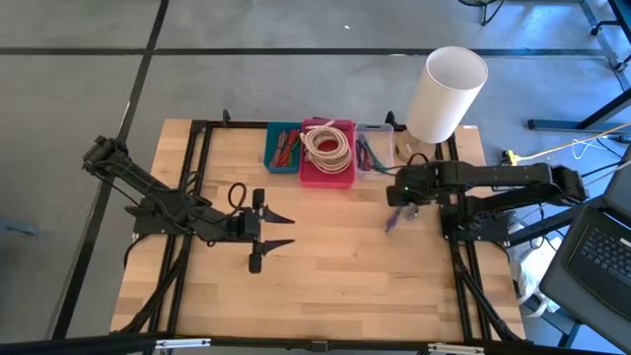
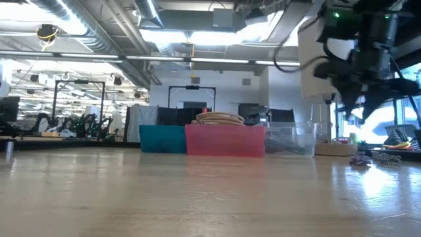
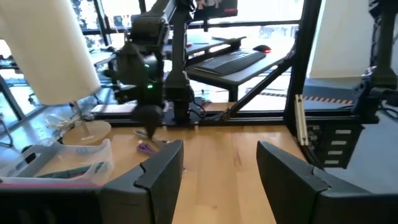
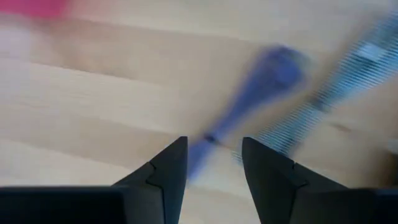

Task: Pick & Place USB Port
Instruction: Put the white patterned charger cable into the transparent bin

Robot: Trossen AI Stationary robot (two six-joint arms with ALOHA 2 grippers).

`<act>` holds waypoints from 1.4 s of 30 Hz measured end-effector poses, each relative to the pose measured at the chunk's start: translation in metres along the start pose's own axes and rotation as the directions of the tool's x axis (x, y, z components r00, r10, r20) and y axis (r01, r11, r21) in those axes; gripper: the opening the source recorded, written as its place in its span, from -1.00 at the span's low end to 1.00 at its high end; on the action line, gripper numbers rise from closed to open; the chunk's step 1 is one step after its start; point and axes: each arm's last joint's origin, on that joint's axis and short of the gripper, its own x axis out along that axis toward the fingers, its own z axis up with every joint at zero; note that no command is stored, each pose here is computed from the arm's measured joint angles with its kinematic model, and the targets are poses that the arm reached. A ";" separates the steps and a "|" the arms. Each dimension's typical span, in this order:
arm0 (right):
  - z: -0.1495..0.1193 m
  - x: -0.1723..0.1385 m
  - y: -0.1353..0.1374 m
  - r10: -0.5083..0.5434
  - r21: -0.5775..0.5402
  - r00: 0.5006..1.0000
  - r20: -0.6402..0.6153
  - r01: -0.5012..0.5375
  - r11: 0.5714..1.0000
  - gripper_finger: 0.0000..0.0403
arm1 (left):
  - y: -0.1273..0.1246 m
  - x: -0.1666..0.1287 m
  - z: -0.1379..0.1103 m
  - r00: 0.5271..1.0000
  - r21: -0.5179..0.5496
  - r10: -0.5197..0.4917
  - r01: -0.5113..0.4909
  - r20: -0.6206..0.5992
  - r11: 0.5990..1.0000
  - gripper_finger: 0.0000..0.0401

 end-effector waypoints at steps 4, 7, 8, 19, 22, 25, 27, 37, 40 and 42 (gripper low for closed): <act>0.014 0.001 0.005 0.077 0.036 0.997 0.028 -0.078 0.996 -0.23 | -0.002 -0.001 0.000 1.000 -0.010 -0.011 0.011 0.003 1.000 -0.01; 0.019 0.006 -0.003 -0.006 0.067 1.000 -0.030 0.008 0.998 -0.23 | -0.004 -0.002 0.000 1.000 -0.028 -0.017 0.017 0.006 0.999 -0.01; 0.020 0.008 -0.006 -0.047 0.070 0.997 -0.058 0.051 0.996 -0.23 | -0.004 -0.002 0.000 1.000 -0.030 -0.018 0.019 0.006 0.999 -0.01; 0.026 0.027 -0.021 -0.313 -0.004 0.924 -0.218 0.320 0.947 -0.23 | -0.004 -0.002 0.000 1.000 -0.058 -0.017 0.017 0.006 0.998 -0.01; 0.028 0.033 -0.021 -0.340 -0.015 0.911 -0.234 0.346 0.938 -0.23 | -0.004 -0.002 0.000 1.000 -0.058 -0.017 0.017 0.006 0.998 -0.01; 0.030 0.040 -0.019 -0.351 -0.029 0.905 -0.241 0.355 0.934 -0.23 | -0.004 -0.002 0.000 1.000 -0.059 -0.017 0.017 0.006 0.998 -0.01; 0.031 0.044 -0.017 -0.351 -0.050 0.905 -0.241 0.350 0.935 -0.23 | -0.004 -0.002 0.000 1.000 -0.065 -0.017 0.017 0.006 0.998 -0.01; 0.029 0.064 -0.019 -0.393 -0.082 0.882 -0.262 0.385 0.919 -0.35 | -0.006 -0.003 0.000 1.000 -0.073 -0.026 0.027 0.006 0.997 -0.01; 0.023 0.074 -0.028 -0.376 -0.078 0.881 -0.287 0.370 0.926 -0.42 | -0.007 -0.004 0.000 0.999 -0.072 -0.032 0.033 0.006 0.997 -0.01; 0.020 0.077 -0.032 -0.372 -0.075 0.880 -0.294 0.367 0.927 -0.46 | -0.007 -0.004 0.000 0.999 -0.072 -0.033 0.033 0.006 0.997 -0.01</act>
